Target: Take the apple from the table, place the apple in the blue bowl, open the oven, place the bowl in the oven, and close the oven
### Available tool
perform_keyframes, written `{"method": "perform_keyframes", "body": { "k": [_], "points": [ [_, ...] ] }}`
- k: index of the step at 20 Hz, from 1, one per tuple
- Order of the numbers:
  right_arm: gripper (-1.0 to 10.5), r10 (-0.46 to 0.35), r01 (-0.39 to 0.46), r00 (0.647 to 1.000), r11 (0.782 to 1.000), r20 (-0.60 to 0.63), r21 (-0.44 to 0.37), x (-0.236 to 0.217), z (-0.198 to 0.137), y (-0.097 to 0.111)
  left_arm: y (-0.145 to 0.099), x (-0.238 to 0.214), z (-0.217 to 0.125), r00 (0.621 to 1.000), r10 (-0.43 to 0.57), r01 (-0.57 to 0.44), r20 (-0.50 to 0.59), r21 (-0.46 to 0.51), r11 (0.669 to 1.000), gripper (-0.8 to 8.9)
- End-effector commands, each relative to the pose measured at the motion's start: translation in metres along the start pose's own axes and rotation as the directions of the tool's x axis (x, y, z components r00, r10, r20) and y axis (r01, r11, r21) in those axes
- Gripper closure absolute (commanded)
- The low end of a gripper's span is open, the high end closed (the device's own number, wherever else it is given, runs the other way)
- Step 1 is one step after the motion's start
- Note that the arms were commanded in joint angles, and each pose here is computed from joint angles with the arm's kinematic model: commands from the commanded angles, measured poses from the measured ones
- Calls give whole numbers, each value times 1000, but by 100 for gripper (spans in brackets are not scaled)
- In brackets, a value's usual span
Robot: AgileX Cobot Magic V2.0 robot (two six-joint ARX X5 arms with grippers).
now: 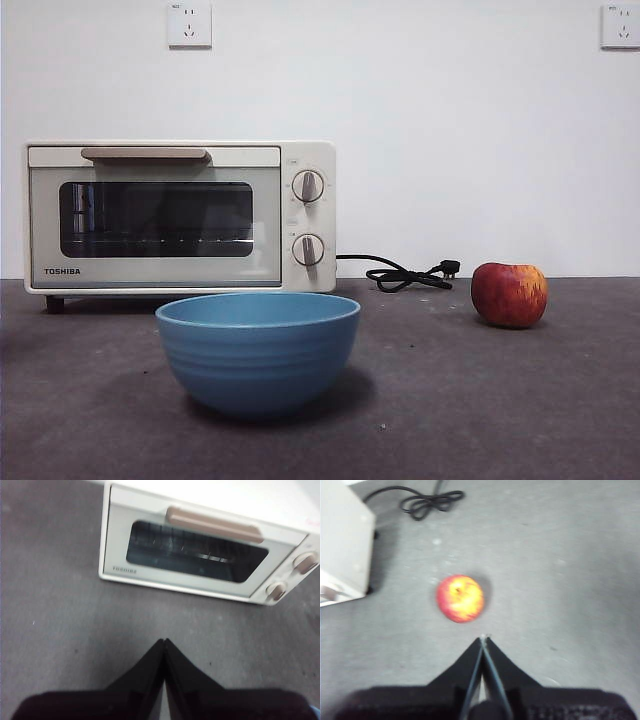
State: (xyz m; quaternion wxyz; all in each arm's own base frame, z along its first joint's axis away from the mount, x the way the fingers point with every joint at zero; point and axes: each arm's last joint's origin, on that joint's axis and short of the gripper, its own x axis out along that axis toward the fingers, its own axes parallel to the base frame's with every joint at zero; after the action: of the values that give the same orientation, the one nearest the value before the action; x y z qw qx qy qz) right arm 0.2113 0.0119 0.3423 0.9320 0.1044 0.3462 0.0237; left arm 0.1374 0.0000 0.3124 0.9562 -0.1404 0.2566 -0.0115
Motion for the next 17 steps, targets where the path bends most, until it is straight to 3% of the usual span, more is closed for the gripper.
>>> {"method": "perform_keyframes", "body": {
  "k": [1,3,6,10,14,17],
  "points": [
    [946,59,-59,998,998,-35,-16,11,10,3,-3,3,12,996,22,-22,-86,-6,1000,818],
    [946,117,-120,990,992,-72,-42,23,18,6,-5,9,23,986,28,-27,-165,11,1000,818],
    [940,140,-149,978,987,-154,-50,43,29,14,-9,19,30,963,-62,71,-262,26,997,818],
    [729,138,-172,957,978,-254,-116,74,41,28,-9,30,26,930,-124,128,-346,-13,992,818],
    [648,108,-154,950,978,-293,-140,108,54,40,-10,34,22,911,-121,126,-394,-15,992,818],
    [210,56,-120,942,977,-331,-177,132,58,47,-12,33,21,906,-124,137,-406,1,991,818]
  ]
}}
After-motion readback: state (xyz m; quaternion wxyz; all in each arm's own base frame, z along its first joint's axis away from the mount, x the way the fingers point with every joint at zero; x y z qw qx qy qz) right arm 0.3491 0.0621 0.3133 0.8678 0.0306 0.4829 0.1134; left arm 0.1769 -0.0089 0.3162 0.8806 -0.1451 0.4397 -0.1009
